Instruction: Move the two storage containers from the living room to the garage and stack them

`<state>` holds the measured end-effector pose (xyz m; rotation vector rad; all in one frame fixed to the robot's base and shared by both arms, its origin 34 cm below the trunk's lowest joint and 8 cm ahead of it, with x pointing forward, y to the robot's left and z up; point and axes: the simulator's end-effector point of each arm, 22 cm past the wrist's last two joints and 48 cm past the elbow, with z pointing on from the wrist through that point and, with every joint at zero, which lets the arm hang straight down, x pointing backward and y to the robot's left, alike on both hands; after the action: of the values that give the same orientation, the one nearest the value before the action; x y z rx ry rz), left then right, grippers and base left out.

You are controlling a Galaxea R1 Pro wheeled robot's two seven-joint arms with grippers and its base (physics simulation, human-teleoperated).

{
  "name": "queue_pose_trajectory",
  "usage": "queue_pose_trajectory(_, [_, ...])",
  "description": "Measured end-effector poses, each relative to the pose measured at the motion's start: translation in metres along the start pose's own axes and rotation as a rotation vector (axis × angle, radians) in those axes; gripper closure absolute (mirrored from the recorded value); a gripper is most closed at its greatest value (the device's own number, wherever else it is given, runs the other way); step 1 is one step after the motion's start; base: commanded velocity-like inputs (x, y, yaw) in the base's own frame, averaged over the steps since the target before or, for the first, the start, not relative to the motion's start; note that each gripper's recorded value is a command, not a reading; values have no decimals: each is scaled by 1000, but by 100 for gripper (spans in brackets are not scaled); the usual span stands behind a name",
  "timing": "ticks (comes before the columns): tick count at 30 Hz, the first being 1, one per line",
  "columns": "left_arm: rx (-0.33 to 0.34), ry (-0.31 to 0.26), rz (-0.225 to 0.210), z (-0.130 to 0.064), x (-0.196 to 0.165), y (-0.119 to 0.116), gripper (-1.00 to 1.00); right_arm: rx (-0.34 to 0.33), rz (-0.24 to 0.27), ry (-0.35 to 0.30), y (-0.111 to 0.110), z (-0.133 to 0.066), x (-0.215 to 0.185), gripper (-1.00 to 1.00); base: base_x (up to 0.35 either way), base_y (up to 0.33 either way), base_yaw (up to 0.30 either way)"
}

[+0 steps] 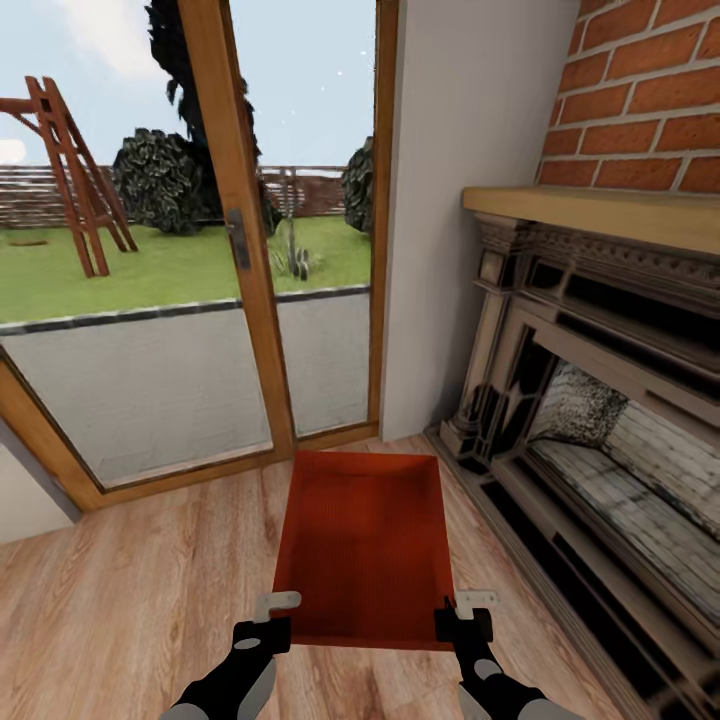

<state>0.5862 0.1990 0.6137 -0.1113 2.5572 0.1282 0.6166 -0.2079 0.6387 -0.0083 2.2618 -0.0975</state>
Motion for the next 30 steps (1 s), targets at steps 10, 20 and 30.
queue_pose_trajectory(10, [0,0,-2,-7,-4,1,100,-1,-2,0,-1,-5,-6,100,0,0,0])
queue_pose_trajectory(20, [0,-6,4,-8,-6,1,100,6,3,-7,-1,-7,-6,100,0,0,0])
queue_pose_trajectory(30, [1,-21,3,-12,-14,1,100,7,5,-22,-1,-9,-14,100,0,0,0])
